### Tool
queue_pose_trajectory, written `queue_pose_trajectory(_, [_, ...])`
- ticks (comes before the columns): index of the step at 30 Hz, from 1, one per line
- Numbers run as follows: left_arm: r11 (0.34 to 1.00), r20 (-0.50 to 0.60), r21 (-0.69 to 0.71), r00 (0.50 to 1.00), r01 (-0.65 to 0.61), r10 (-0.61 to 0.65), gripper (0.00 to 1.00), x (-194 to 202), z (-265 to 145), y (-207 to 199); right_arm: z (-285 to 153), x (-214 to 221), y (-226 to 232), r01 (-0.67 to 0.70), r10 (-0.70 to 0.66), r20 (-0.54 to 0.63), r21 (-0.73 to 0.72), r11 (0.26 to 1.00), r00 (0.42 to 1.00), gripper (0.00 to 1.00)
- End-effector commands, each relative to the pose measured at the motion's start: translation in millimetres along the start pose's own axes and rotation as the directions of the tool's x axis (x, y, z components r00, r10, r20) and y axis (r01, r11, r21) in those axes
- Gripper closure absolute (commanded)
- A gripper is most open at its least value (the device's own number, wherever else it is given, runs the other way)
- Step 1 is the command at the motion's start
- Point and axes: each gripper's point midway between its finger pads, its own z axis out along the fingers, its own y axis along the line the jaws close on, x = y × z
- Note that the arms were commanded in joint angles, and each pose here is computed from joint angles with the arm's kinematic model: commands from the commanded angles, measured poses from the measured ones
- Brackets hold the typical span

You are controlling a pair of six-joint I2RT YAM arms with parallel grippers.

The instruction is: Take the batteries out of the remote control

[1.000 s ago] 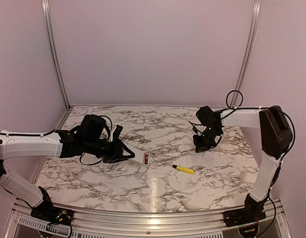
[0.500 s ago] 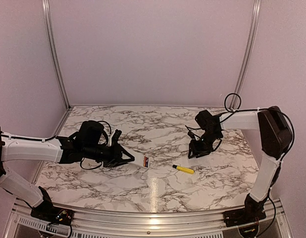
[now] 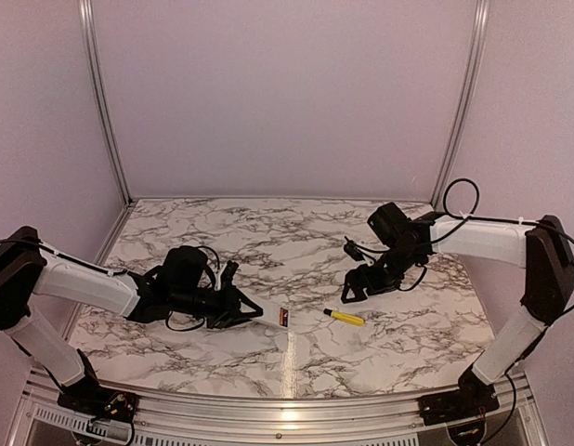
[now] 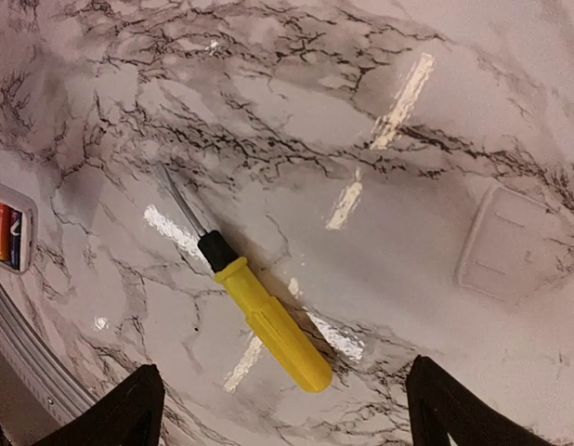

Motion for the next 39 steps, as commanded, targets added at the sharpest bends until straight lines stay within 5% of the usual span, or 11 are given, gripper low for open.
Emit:
queue_pose_trajectory(1, [0.999,-0.010,0.041,1.000,0.011,-0.011,1.00,3,12,-1,0,12,11,0.062,-0.062,-0.004,-0.019,0.998,0.998,0.11])
queue_pose_trajectory(13, [0.997,-0.074,-0.055,0.996,0.052,-0.056,0.92,21,24,34,18,34,13,0.090,-0.089,-0.061,0.009,0.996,0.994,0.19])
queue_pose_trajectory(22, [0.991,-0.090,-0.130,0.995,0.041,-0.053,0.52,27,19,48,39,45,18,0.140,-0.133,-0.120,0.051,0.989,0.984,0.28])
queue_pose_trajectory(39, [0.968,-0.069,-0.248,0.998,-0.017,-0.001,0.17,22,5,62,52,55,9,0.150,-0.133,-0.156,0.101,0.984,0.979,0.40])
